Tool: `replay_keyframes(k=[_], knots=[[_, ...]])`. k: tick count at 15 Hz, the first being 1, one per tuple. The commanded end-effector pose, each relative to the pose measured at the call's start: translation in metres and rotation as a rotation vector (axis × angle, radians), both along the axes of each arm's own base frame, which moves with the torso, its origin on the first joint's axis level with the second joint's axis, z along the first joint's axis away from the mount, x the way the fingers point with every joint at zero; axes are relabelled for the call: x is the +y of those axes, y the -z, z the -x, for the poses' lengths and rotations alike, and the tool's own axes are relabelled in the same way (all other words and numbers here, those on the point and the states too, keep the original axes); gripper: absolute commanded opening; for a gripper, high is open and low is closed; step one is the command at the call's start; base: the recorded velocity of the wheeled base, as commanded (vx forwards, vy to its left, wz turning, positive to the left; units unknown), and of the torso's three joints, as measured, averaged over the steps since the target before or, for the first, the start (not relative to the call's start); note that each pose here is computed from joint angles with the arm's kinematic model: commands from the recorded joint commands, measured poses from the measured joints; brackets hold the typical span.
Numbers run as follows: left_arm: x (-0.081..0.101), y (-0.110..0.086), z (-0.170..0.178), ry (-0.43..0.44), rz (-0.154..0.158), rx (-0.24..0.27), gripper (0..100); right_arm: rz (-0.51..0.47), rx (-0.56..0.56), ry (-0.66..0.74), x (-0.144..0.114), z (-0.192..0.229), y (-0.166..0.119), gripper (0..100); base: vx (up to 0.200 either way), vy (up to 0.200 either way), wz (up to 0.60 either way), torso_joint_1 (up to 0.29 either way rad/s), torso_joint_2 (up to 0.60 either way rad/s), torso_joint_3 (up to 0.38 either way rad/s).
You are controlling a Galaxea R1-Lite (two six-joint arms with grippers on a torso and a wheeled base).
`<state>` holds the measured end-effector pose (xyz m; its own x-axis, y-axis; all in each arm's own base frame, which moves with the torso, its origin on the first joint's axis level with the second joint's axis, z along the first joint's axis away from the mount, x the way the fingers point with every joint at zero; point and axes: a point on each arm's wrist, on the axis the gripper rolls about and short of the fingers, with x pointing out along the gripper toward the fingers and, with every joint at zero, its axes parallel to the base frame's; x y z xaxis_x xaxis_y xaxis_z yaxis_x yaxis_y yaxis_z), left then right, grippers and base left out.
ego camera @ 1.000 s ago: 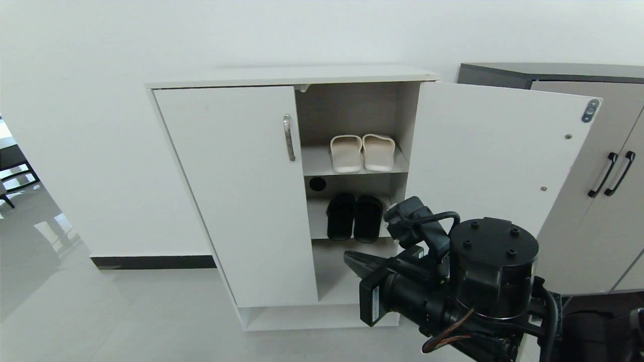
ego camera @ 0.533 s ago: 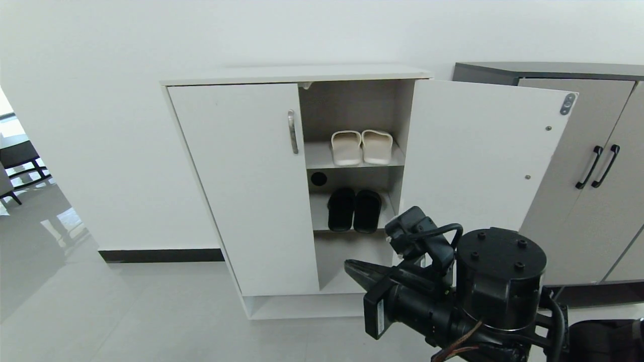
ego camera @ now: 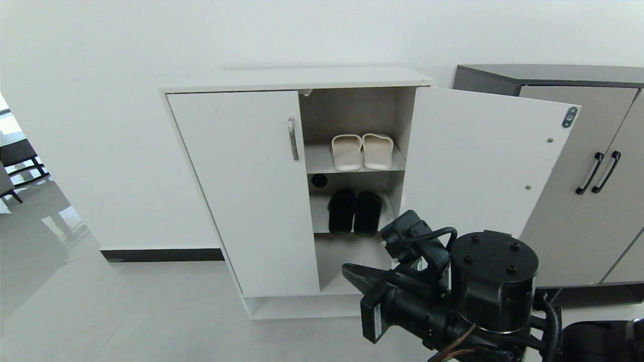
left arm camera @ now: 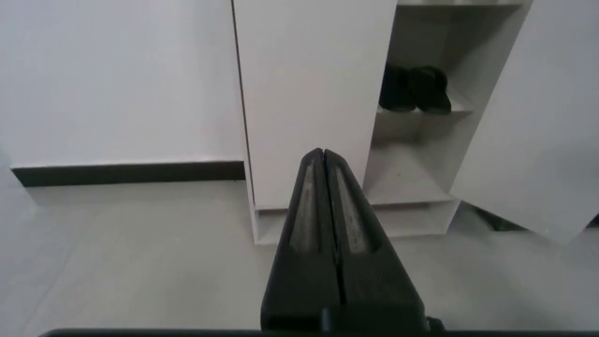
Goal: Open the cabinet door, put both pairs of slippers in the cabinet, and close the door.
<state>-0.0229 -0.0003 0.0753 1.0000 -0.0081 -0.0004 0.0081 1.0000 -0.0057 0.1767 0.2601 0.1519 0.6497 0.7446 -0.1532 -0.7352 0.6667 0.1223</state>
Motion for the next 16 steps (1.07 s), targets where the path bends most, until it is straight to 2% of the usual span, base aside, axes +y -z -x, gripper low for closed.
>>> replay_keyframes(k=[1, 16], knots=[[0.0000, -0.0002, -0.0001, 0.000, 0.000, 0.000, 0, 0.001, 0.001, -0.004, 0.0014, 0.0003, 0.0010, 0, 0.000, 0.000, 0.00, 0.183, -0.59, -0.305], [0.0000, -0.0002, -0.0001, 0.000, 0.000, 0.000, 0, 0.002, 0.002, -0.004, 0.0016, 0.0002, 0.0015, 0, 0.000, 0.000, 0.00, 0.190, -0.49, -0.283]])
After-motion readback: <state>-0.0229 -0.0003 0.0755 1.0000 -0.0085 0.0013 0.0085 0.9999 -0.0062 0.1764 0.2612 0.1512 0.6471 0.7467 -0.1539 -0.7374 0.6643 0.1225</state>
